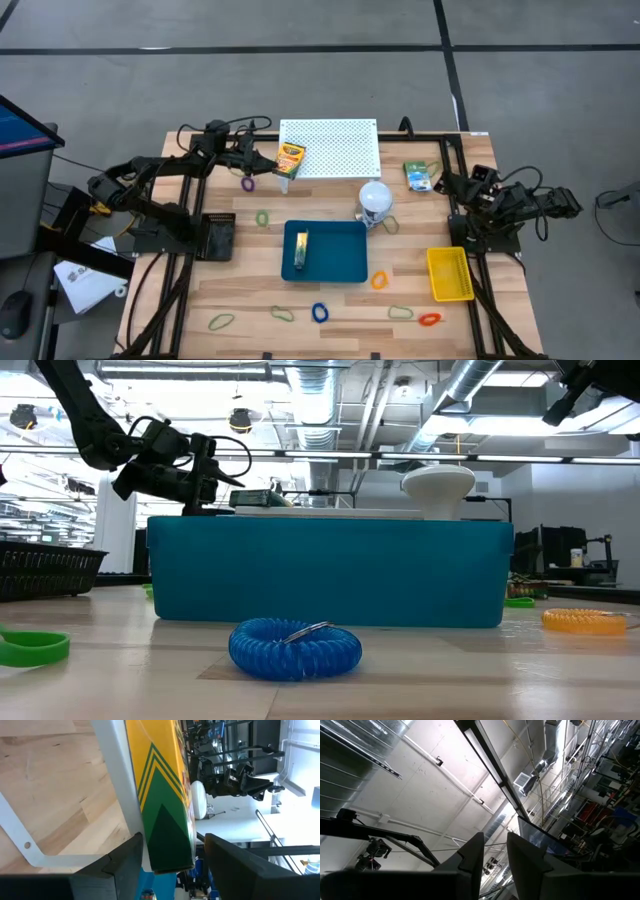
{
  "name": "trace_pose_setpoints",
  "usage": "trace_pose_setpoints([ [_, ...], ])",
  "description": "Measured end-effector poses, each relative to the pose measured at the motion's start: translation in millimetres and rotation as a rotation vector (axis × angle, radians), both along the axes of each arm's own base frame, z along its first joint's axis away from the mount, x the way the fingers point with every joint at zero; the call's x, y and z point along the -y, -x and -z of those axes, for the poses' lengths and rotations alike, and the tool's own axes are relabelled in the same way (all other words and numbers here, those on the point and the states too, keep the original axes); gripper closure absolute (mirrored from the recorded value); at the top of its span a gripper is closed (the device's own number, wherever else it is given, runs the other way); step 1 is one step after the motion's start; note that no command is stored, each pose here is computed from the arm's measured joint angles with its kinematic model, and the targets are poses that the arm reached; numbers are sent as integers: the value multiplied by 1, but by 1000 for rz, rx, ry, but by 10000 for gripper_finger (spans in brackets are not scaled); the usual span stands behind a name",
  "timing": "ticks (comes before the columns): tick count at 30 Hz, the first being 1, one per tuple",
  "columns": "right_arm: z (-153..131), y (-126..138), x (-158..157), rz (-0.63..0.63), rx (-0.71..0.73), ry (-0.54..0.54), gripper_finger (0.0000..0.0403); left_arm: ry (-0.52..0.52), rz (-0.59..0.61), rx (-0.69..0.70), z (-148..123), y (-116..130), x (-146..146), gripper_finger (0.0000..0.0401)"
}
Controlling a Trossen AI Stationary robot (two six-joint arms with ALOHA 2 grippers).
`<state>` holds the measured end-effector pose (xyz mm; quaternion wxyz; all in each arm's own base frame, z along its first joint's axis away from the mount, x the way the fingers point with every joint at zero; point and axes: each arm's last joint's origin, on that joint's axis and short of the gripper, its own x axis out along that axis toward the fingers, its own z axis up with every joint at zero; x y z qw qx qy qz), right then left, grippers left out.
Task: Pick & Place Office Desk Supplies
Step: Put the left crayon box into the blue bin
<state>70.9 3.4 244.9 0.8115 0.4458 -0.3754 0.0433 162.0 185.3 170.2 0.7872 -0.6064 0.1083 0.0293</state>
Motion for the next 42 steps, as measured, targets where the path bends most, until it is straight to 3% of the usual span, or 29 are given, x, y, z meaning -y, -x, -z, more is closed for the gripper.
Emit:
trace_pose_setpoints([
  [10,0,0,0,-1,0,-1,320,8,29,15,0,4,-2,253],
  [27,2,-2,0,-2,-22,4,320,52,60,-2,3,5,0,281],
  [42,3,-3,-1,-2,-40,7,320,25,43,2,2,5,-1,209],
])
